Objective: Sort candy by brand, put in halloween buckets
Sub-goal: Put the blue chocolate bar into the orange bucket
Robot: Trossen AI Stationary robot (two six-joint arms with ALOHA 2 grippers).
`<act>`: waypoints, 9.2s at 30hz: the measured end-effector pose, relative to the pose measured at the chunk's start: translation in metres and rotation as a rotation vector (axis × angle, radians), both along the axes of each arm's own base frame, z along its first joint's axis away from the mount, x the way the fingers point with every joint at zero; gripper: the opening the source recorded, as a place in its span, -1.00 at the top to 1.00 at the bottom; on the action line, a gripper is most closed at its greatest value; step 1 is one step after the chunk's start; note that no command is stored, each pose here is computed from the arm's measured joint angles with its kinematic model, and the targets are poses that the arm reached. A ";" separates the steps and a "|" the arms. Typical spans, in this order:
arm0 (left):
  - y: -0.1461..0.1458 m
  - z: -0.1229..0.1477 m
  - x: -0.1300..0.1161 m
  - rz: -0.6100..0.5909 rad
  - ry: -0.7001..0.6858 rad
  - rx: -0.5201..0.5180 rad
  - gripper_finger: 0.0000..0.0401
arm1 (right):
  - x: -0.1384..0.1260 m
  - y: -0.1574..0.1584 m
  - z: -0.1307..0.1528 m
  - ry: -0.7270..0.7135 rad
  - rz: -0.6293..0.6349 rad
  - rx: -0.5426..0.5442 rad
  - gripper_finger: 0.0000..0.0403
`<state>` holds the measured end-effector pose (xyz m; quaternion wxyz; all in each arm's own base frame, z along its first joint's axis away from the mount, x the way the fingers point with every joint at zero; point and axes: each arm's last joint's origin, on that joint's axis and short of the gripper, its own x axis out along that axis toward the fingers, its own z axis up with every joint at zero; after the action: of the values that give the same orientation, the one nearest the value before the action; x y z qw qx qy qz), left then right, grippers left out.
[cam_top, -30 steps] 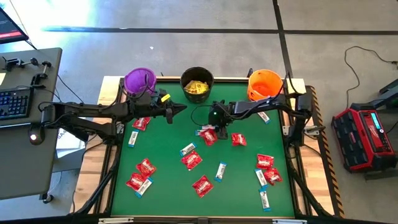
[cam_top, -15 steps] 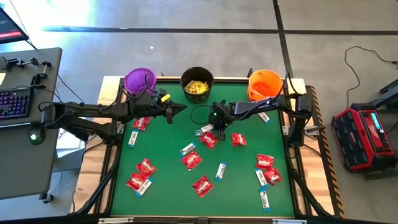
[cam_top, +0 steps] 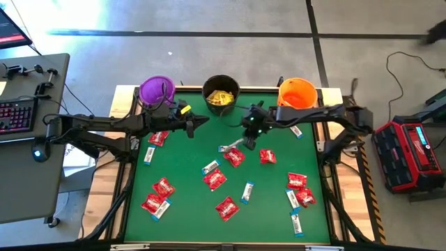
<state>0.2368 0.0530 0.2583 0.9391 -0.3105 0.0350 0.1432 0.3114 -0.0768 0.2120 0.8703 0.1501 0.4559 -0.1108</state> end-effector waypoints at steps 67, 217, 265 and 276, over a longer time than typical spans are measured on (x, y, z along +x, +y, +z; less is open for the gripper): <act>0.006 -0.007 -0.003 0.113 0.077 0.011 1.00 | 0.029 -0.010 -0.042 0.200 0.132 -0.040 0.99; -0.010 -0.025 -0.005 -0.120 0.339 0.267 1.00 | -0.115 0.220 -0.071 0.604 -0.647 0.378 0.40; -0.010 -0.023 -0.005 -0.106 0.328 0.287 1.00 | -0.021 0.050 0.057 0.353 -0.494 0.307 0.61; -0.009 -0.023 -0.005 -0.098 0.331 0.292 1.00 | -0.078 -0.098 0.128 0.245 -0.673 0.157 0.61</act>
<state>0.2319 0.0436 0.2351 0.9614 -0.1414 0.1826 0.1498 0.2337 -0.1751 0.3399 0.7097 0.3437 0.4891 -0.3728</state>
